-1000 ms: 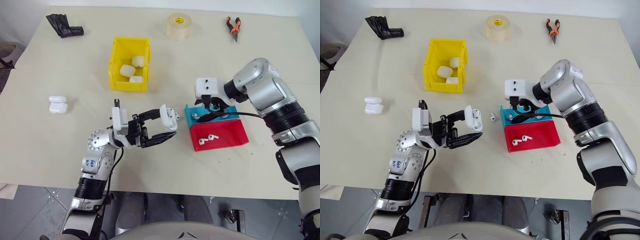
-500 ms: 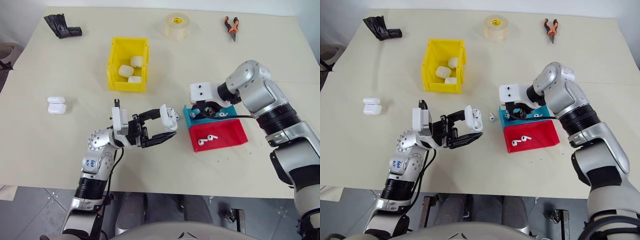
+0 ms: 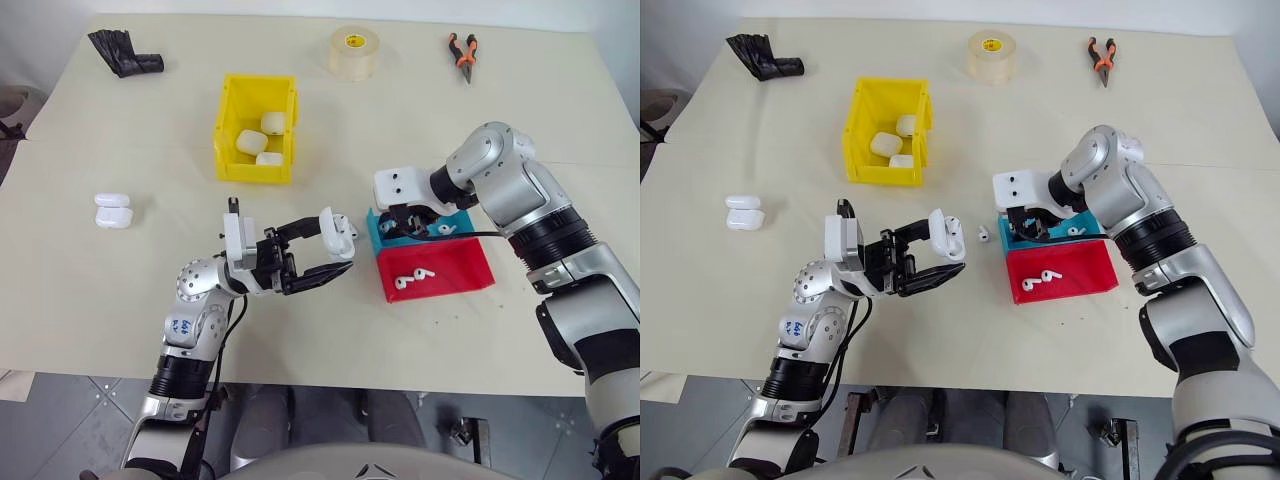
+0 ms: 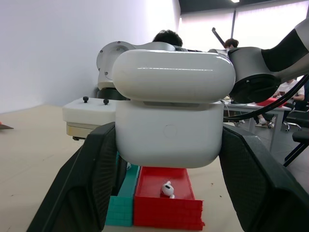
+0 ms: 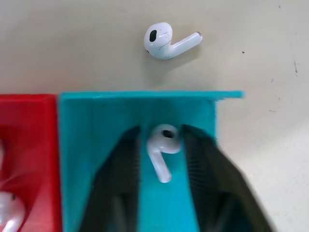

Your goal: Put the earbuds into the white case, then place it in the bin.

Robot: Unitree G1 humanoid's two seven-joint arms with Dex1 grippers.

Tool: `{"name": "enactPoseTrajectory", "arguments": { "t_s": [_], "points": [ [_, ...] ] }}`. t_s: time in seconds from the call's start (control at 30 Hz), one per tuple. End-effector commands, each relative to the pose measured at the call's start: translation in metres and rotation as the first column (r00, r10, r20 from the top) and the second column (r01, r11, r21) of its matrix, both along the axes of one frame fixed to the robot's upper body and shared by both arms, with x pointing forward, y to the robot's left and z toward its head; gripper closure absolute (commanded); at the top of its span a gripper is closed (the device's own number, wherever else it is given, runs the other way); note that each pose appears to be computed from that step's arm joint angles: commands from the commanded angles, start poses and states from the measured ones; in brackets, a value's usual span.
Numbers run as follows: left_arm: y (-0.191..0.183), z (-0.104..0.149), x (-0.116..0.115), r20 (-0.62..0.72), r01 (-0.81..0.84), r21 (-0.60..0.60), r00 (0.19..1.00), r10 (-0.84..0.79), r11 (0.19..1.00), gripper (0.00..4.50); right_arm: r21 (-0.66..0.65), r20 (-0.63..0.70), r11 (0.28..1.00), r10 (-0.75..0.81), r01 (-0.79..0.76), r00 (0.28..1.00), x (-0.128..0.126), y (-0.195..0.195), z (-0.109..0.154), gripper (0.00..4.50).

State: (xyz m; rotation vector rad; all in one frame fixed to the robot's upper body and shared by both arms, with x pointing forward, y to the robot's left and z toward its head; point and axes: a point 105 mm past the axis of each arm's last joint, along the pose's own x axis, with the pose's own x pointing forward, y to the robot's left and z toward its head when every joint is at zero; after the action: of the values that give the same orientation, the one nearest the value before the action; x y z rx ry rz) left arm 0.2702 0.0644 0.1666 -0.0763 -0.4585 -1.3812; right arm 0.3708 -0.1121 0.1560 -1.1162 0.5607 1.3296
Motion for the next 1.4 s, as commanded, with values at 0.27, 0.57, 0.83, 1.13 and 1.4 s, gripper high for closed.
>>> {"name": "enactPoseTrajectory", "arguments": {
  "t_s": [0.27,0.57,0.83,1.13,1.4],
  "points": [
    [-0.002,0.012,-0.006,0.059,0.006,-0.017,0.998,-0.005,1.000,1.72,0.018,0.007,1.000,-0.012,0.012,1.000,0.001,-0.002,0.003,4.03],
    [-0.004,0.014,-0.006,0.056,0.028,-0.016,0.998,-0.027,0.999,1.72,0.339,-0.059,0.923,-0.174,0.184,0.983,-0.009,-0.028,0.045,4.03],
    [-0.012,0.017,-0.004,0.031,0.110,-0.018,0.994,-0.109,0.994,1.72,0.731,-0.260,0.620,-0.133,0.285,0.956,-0.047,-0.037,0.074,4.03],
    [-0.020,0.021,0.000,0.031,0.163,-0.018,0.986,-0.163,0.986,1.72,0.880,-0.440,0.238,0.087,0.411,0.894,-0.090,-0.013,0.097,4.03],
    [-0.024,0.026,0.003,0.027,0.161,-0.041,0.987,-0.160,0.986,1.72,0.882,-0.472,0.124,0.235,0.455,0.850,-0.121,0.008,0.102,4.03]
  ]
}}
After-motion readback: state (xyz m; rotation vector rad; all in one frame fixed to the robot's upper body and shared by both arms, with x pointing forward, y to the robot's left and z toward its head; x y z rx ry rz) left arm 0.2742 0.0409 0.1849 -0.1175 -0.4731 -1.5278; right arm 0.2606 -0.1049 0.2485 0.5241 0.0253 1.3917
